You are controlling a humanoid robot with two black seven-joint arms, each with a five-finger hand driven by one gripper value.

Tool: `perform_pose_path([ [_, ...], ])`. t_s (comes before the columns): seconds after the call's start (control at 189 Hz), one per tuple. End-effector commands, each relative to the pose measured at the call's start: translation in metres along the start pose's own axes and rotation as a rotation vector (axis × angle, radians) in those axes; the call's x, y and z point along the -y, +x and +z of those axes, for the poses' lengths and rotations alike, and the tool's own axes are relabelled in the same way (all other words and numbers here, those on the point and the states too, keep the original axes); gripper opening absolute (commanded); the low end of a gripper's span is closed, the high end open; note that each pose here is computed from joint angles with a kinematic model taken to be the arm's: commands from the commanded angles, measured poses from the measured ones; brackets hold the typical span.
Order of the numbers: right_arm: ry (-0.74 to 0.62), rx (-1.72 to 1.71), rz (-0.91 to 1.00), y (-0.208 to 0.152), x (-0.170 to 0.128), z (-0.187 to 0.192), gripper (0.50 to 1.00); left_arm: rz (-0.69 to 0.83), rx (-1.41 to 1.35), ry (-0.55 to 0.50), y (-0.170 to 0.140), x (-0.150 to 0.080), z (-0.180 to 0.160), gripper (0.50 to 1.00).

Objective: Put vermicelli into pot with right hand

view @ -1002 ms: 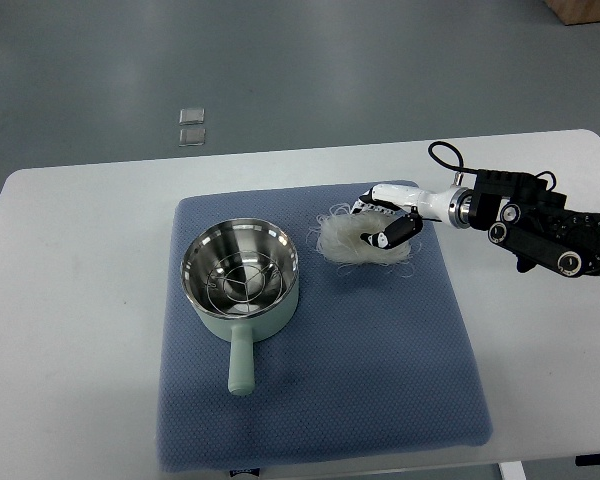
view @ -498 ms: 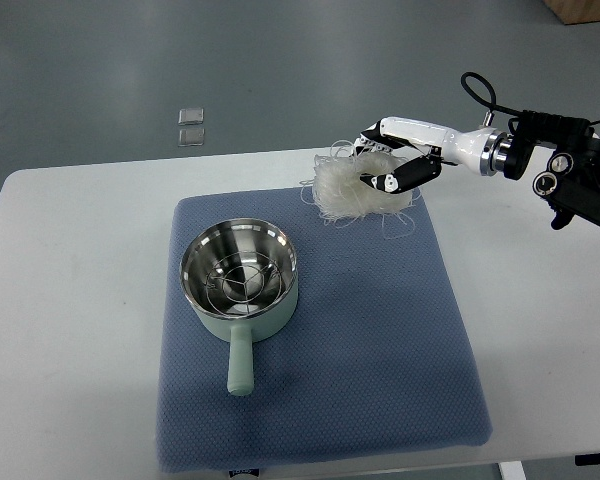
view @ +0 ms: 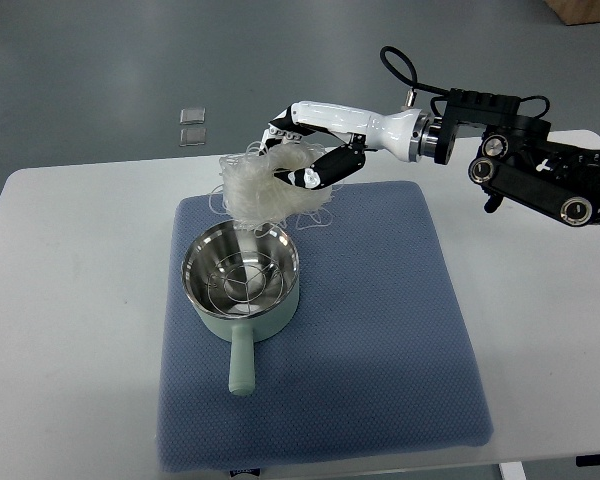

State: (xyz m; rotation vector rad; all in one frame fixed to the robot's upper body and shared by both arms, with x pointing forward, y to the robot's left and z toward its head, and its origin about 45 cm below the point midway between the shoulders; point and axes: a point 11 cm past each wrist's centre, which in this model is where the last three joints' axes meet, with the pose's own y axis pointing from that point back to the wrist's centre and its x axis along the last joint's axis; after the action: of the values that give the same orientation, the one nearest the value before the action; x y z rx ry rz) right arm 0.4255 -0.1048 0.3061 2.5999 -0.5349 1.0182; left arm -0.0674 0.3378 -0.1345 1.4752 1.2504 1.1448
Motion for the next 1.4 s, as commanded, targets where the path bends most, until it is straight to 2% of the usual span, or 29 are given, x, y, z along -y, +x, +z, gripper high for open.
perform_pose_path([
  [0.0, 0.021, -0.002, -0.056, -0.019, 0.019, -0.008, 0.500, 0.000, 0.000, 0.000, 0.000, 0.000, 0.000, 1.000],
  [0.159, 0.018, 0.001, -0.122, -0.046, 0.032, -0.007, 0.500, -0.002, 0.000, 0.000, -0.001, 0.000, 0.000, 1.000],
  [0.313, -0.005, 0.026, -0.103, -0.050, 0.039, 0.003, 0.504, -0.002, 0.000, 0.001, -0.001, 0.000, -0.001, 1.000],
  [0.318, -0.008, 0.033, -0.099, -0.050, 0.038, 0.004, 0.567, 0.000, 0.000, 0.000, 0.000, 0.000, 0.000, 1.000],
  [0.323, -0.008, 0.033, -0.099, -0.050, 0.038, 0.004, 0.568, 0.000, 0.000, 0.000, 0.000, 0.000, 0.000, 1.000],
  [0.329, -0.010, 0.036, -0.093, -0.049, 0.038, 0.005, 0.629, 0.000, 0.000, 0.000, 0.000, 0.000, 0.000, 1.000],
  [0.334, -0.010, 0.036, -0.093, -0.049, 0.038, 0.005, 0.629, 0.000, 0.000, 0.000, 0.000, 0.000, 0.000, 1.000],
  [0.339, -0.011, 0.040, -0.088, -0.049, 0.039, 0.006, 0.698, 0.000, 0.000, 0.000, 0.000, 0.000, 0.000, 1.000],
  [0.35, -0.011, 0.040, -0.088, -0.049, 0.039, 0.006, 0.699, 0.000, 0.000, 0.000, 0.000, 0.000, 0.000, 1.000],
  [0.355, -0.014, 0.043, -0.083, -0.048, 0.038, 0.007, 0.765, 0.000, 0.000, 0.000, 0.000, 0.000, 0.000, 1.000],
  [0.36, -0.014, 0.043, -0.083, -0.048, 0.038, 0.007, 0.766, 0.000, 0.000, 0.000, 0.000, 0.000, 0.000, 1.000],
  [0.366, -0.016, 0.045, -0.079, -0.047, 0.038, 0.008, 0.815, 0.000, 0.000, 0.000, 0.000, 0.000, 0.000, 1.000],
  [0.371, -0.016, 0.045, -0.079, -0.047, 0.038, 0.008, 0.815, 0.000, 0.000, 0.000, 0.000, 0.000, 0.000, 1.000],
  [0.376, -0.016, 0.049, -0.076, -0.047, 0.038, 0.008, 0.854, 0.000, 0.000, 0.000, 0.000, 0.000, 0.000, 1.000],
  [0.398, -0.016, 0.058, -0.072, -0.048, 0.038, 0.009, 0.876, 0.000, 0.000, 0.000, 0.000, 0.000, 0.000, 1.000],
  [0.572, -0.028, 0.099, -0.064, -0.047, 0.031, 0.016, 0.905, 0.000, 0.000, 0.000, 0.000, 0.000, 0.000, 1.000],
  [0.79, -0.017, 0.192, -0.021, -0.028, 0.018, 0.018, 0.905, 0.000, 0.000, 0.000, 0.000, 0.000, 0.000, 1.000],
  [1.028, -0.057, 0.442, -0.073, -0.006, -0.026, 0.035, 0.907, 0.000, 0.000, 0.000, 0.000, 0.000, 0.000, 1.000],
  [1.161, -0.047, 0.573, 0.049, 0.016, -0.053, 0.047, 0.907, -0.002, 0.000, 0.000, -0.001, 0.000, 0.000, 1.000],
  [1.394, -0.104, 0.896, 0.339, -0.007, -0.105, 0.106, 0.907, 0.000, 0.000, 0.000, 0.000, 0.000, 0.000, 1.000],
])
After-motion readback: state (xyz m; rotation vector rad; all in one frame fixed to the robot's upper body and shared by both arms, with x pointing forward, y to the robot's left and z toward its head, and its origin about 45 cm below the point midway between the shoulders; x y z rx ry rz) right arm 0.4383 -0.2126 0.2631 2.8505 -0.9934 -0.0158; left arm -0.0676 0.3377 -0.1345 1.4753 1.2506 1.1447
